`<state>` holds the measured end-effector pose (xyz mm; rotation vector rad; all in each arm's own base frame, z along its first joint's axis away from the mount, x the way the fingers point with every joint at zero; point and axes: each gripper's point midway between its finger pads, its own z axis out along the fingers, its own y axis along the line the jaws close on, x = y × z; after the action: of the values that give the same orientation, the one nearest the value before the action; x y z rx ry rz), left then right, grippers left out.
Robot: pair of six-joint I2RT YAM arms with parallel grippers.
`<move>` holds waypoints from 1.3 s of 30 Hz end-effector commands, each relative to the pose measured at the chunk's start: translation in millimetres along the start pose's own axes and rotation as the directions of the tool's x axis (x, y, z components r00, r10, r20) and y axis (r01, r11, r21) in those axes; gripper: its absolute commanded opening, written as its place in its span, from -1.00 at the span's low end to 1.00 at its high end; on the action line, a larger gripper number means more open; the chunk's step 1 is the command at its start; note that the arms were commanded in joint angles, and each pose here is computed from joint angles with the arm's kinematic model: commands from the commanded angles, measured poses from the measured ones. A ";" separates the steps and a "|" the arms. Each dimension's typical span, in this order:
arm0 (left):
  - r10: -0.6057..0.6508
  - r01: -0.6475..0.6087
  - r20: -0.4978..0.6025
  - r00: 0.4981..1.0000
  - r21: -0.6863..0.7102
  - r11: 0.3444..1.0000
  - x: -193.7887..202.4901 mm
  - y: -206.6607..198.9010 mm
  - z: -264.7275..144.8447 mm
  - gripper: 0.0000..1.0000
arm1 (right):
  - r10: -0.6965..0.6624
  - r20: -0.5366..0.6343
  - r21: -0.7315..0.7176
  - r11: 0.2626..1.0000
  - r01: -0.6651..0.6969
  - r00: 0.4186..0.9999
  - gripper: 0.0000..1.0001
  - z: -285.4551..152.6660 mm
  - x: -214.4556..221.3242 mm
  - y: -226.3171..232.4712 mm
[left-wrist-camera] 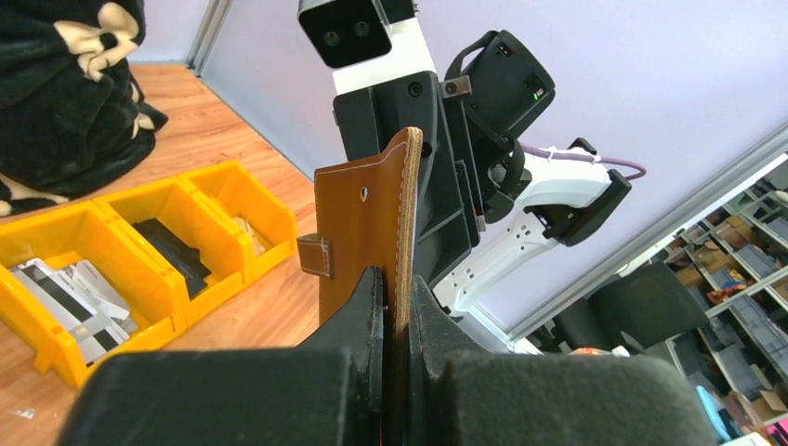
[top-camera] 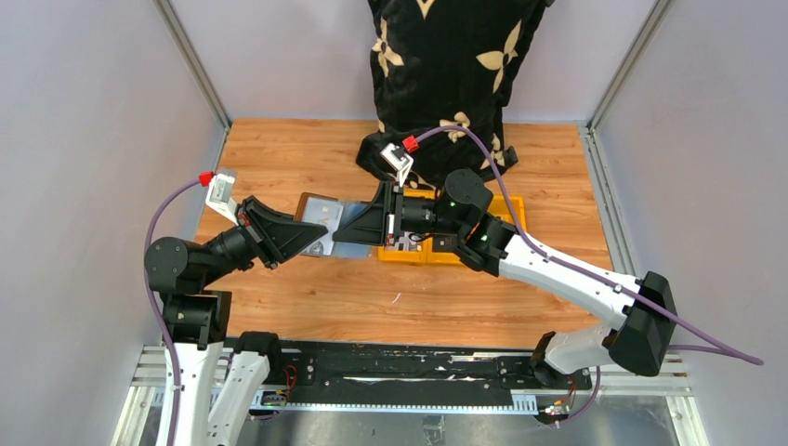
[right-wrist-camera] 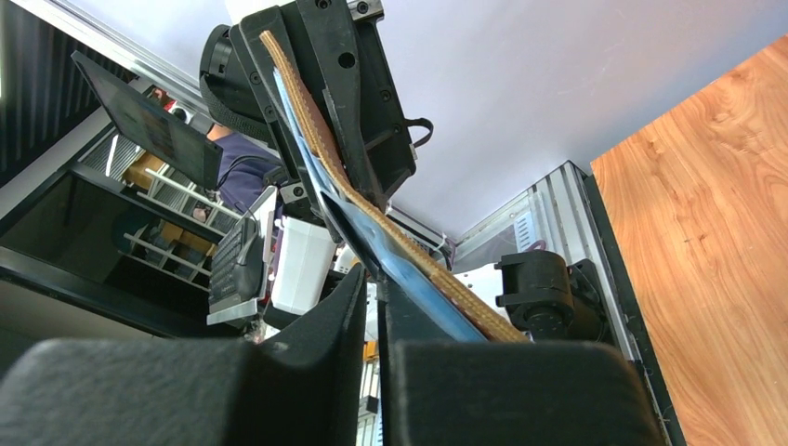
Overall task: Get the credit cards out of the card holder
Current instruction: Remove the credit card from the card holder.
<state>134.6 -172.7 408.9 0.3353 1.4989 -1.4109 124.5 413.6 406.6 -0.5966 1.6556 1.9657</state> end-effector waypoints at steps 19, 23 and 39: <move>-0.118 0.128 -0.122 0.986 0.075 0.989 14.5 -17.1 -1.4 -0.75 | -0.101 0.066 0.043 0.994 0.098 0.993 -1.00 -17.7 5.2 -11.4; -0.110 0.120 -0.119 0.987 0.080 0.990 12.6 -20.4 -1.7 -0.76 | -0.100 0.060 0.054 0.994 0.096 0.993 -1.00 -20.3 7.5 -12.5; -0.098 0.106 -0.105 0.990 0.071 0.992 10.1 -18.6 -0.7 -0.80 | -0.029 0.062 -0.054 0.998 0.033 0.998 -0.21 -9.6 3.2 3.4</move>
<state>130.2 -179.4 398.1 0.3056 1.6086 -1.5518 116.6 398.2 400.2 -0.5990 1.5764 1.9538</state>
